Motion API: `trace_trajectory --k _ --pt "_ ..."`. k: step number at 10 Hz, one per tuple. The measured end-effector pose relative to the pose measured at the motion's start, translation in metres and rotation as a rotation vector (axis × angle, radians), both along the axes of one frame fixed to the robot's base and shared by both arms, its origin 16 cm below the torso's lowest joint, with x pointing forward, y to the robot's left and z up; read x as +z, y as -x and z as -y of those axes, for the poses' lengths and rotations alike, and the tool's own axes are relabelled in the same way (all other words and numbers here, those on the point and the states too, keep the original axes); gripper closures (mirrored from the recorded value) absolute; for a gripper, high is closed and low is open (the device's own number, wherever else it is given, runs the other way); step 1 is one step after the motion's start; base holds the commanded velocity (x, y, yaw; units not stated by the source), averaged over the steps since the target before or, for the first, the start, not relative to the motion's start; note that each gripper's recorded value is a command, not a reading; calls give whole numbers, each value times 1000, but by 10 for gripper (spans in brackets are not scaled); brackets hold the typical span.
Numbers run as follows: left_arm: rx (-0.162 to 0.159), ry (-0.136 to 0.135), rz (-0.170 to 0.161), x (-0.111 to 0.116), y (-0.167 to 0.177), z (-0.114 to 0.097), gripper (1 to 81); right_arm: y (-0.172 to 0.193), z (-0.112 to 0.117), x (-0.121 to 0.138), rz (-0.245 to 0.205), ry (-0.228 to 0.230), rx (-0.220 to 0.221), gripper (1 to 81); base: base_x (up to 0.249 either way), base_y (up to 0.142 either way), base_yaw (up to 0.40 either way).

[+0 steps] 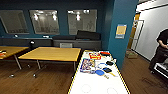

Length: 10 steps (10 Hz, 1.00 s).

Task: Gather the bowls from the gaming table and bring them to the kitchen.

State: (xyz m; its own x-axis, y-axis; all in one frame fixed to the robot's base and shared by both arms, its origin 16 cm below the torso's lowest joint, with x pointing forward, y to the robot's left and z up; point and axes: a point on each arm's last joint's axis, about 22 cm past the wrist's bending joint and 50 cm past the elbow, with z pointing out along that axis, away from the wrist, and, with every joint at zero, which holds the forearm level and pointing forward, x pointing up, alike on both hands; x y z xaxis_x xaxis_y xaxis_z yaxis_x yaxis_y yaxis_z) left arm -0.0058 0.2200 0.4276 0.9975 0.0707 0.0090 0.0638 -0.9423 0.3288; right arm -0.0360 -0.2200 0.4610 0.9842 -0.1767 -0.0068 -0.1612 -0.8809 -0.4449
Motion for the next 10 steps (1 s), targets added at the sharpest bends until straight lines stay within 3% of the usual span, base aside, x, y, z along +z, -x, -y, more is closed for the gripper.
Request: trace_trajectory --k 4,7,10 --pt "-9 1 2 0 0 1 811 2 4 -8 3 30 14 811 -92 0 0" --pt "-16 0 5 0 3 0 811 1 1 -6 8 20 16 811 -83 0 0" --pt "-5 -30 36 0 4 -26 811 -4 8 9 24 -14 11 811 -79 0 0"
